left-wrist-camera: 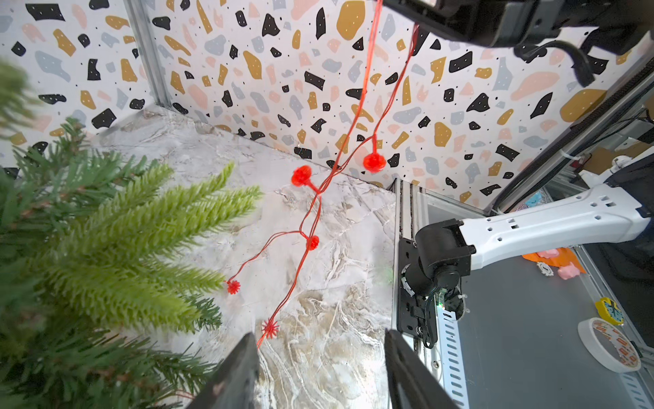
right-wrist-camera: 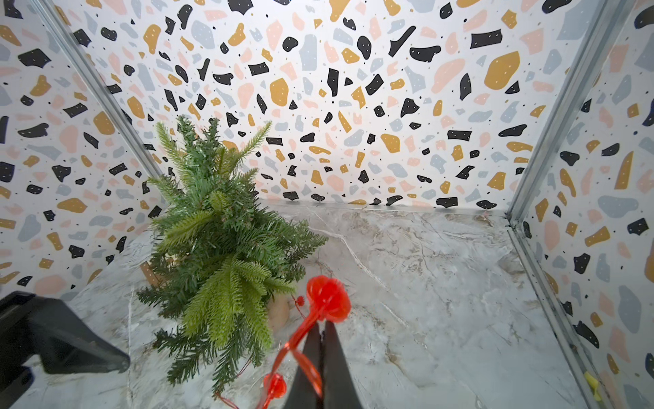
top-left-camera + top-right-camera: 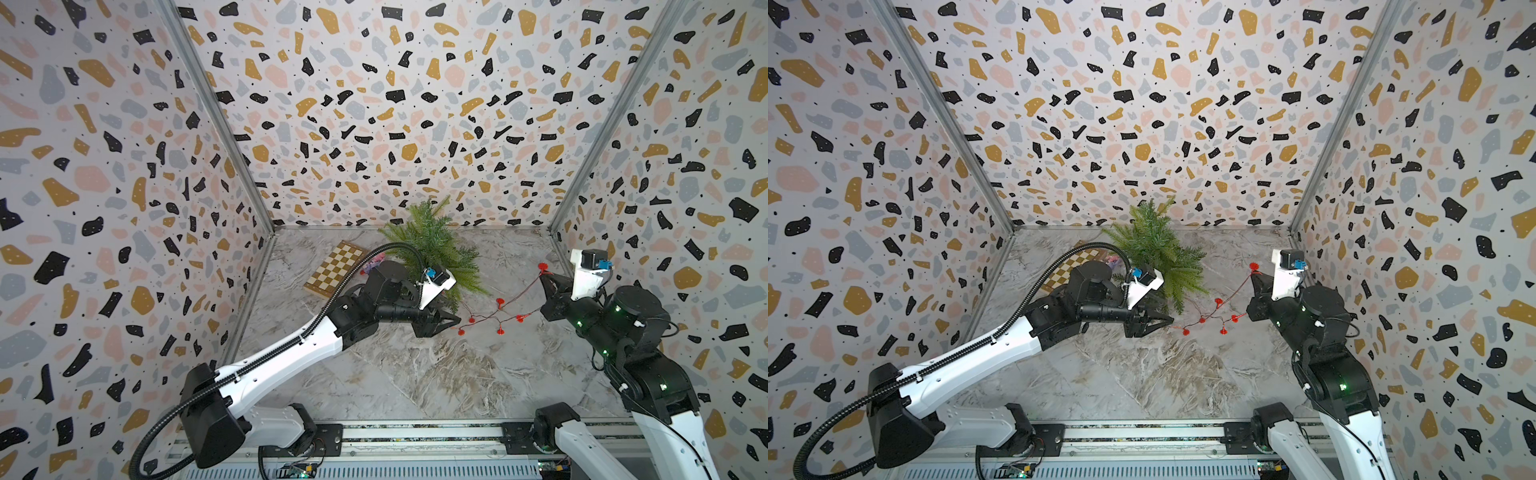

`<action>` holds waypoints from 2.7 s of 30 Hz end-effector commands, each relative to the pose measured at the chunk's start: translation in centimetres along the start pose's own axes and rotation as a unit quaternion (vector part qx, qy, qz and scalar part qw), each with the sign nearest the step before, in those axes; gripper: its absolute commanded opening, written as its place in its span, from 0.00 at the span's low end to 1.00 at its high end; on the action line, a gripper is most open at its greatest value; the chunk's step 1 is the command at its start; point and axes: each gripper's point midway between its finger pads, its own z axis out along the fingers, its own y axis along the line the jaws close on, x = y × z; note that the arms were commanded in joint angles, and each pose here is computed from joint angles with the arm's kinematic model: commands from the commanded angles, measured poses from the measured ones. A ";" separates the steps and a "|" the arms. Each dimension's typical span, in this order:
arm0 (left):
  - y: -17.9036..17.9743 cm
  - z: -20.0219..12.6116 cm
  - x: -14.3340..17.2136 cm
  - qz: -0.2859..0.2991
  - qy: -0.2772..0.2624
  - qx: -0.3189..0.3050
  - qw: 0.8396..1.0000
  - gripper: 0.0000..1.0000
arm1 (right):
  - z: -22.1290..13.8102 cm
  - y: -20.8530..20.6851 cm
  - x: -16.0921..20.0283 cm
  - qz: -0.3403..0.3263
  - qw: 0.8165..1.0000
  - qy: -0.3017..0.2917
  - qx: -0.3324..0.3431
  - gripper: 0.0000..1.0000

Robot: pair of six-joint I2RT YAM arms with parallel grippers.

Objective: Remove string lights from the small christmas tree
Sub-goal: Place the light string at the center of the board.

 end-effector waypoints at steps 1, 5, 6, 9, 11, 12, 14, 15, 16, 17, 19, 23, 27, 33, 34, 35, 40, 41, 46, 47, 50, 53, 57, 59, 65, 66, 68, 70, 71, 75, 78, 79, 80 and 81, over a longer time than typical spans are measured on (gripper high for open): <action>-0.2 -0.3 0.2 0.006 -0.002 -0.003 1.000 0.57 | 0.0 0.4 0.9 0.005 1.000 0.021 -0.012 0.00; -0.4 -1.0 0.6 0.006 -0.001 -0.009 1.000 0.57 | 0.5 0.9 0.3 0.005 1.000 0.018 -0.025 0.00; -0.5 -1.1 0.6 0.008 -0.002 -0.008 1.000 0.57 | 0.6 1.1 0.0 0.004 0.999 0.015 -0.030 0.00; -1.2 -1.6 0.1 0.022 -0.017 0.004 1.000 0.58 | 1.2 2.0 -1.5 0.003 0.999 0.004 -0.054 0.00; -1.2 -1.7 -0.4 0.031 -0.026 0.000 0.999 0.58 | 1.3 2.5 -2.7 0.000 0.998 -0.004 -0.065 0.00; -1.1 -1.7 -0.5 0.034 -0.027 -0.002 0.999 0.58 | 1.4 2.5 -2.8 -0.001 0.998 -0.003 -0.065 0.00; -0.9 -1.8 -0.7 0.036 -0.027 -0.008 0.999 0.58 | 1.7 2.1 -2.3 0.004 0.998 0.005 -0.055 0.00; -0.9 -1.8 -0.8 0.037 -0.029 -0.011 0.999 0.58 | 1.8 1.7 -1.8 0.013 0.999 0.012 -0.044 0.00; -0.7 -1.9 -0.7 0.039 -0.031 -0.015 0.999 0.58 | 1.9 1.4 -1.2 0.024 0.999 0.023 -0.035 0.00; -0.6 -2.0 -0.8 0.040 -0.036 -0.019 0.998 0.58 | 2.0 1.1 -0.3 0.034 0.998 0.036 -0.028 0.00; -0.5 -2.2 -1.1 0.042 -0.045 -0.027 0.998 0.58 | 2.2 0.6 1.5 0.051 0.997 0.063 -0.016 0.00; -0.5 -2.9 -1.5 0.051 -0.057 -0.040 0.996 0.58 | 2.3 -1.0 6.2 0.079 0.990 0.110 0.025 0.00; 0.0 -3.4 -1.2 0.054 -0.060 -0.061 0.995 0.58 | 3.9 -1.8 10.9 0.100 0.983 0.148 0.036 0.00; 0.5 -4.1 0.1 0.042 -0.045 -0.087 0.994 0.59 | 7.5 -2.8 17.0 0.106 0.973 0.199 0.048 0.05; 0.6 -4.4 0.4 0.040 -0.042 -0.093 0.994 0.60 | 8.0 -3.0 18.0 0.106 0.971 0.207 0.048 0.09; 0.8 -4.6 0.7 0.039 -0.041 -0.099 0.993 0.60 | 8.4 -3.0 18.7 0.107 0.970 0.212 0.047 0.13; 1.5 -5.7 2.1 0.027 -0.033 -0.134 0.990 0.60 | 9.8 -2.3 21.4 0.107 0.966 0.234 0.023 0.32; 1.6 -5.8 2.4 0.024 -0.030 -0.138 0.990 0.60 | 9.9 -1.9 21.7 0.101 0.965 0.241 0.016 0.36; 1.9 -6.3 3.7 0.000 -0.022 -0.153 0.988 0.60 | 9.6 1.2 21.1 0.045 0.968 0.242 -0.037 0.56; 1.9 -6.4 3.8 -0.003 -0.023 -0.155 0.988 0.60 | 9.6 1.5 20.7 0.039 0.970 0.236 -0.040 0.59; 1.9 -6.8 4.1 -0.017 -0.027 -0.158 0.987 0.60 | 9.3 2.0 18.9 0.035 0.973 0.225 -0.041 0.68; 1.8 -7.2 4.5 -0.027 -0.029 -0.164 0.986 0.60 | 8.9 1.8 17.1 0.031 0.975 0.220 -0.030 0.79; 2.3 -7.9 5.6 -0.047 -0.029 -0.183 0.982 0.60 | 7.9 1.9 14.3 0.017 0.977 0.210 -0.024 0.82; 2.4 -8.1 6.1 -0.059 -0.032 -0.189 0.980 0.60 | 7.5 2.9 13.5 0.015 0.979 0.198 -0.051 0.82; 2.8 -8.6 7.0 -0.087 -0.035 -0.193 0.977 0.61 | 8.1 7.5 17.6 0.023 0.968 0.180 -0.176 0.79; 2.9 -8.9 7.1 -0.091 -0.037 -0.196 0.976 0.61 | 8.1 8.4 18.7 0.011 0.964 0.177 -0.198 0.77; 3.2 -9.3 7.4 -0.098 -0.039 -0.199 0.974 0.61 | 8.1 10.0 20.4 -0.012 0.957 0.163 -0.240 0.74; 3.4 -9.5 7.8 -0.108 -0.040 -0.196 0.974 0.61 | 8.1 11.3 21.4 -0.011 0.949 0.151 -0.276 0.73; 3.6 -9.6 8.0 -0.117 -0.040 -0.195 0.973 0.61 | 8.4 11.3 21.8 -0.009 0.952 0.150 -0.268 0.73; 4.3 -9.6 9.0 -0.146 -0.040 -0.192 0.970 0.61 | 9.4 11.8 22.4 -0.006 0.955 0.144 -0.260 0.72; 4.6 -9.5 9.4 -0.158 -0.042 -0.192 0.968 0.61 | 9.5 12.6 23.2 -0.029 0.951 0.137 -0.275 0.71; 4.7 -9.5 9.6 -0.161 -0.040 -0.191 0.968 0.61 | 9.7 12.6 23.4 -0.034 0.951 0.140 -0.275 0.70; 4.8 -9.4 9.6 -0.162 -0.039 -0.191 0.967 0.61 | 9.9 12.6 23.6 -0.040 0.950 0.142 -0.275 0.69; 4.9 -9.4 9.7 -0.164 -0.037 -0.190 0.967 0.61 | 10.1 12.7 23.7 -0.043 0.950 0.141 -0.276 0.67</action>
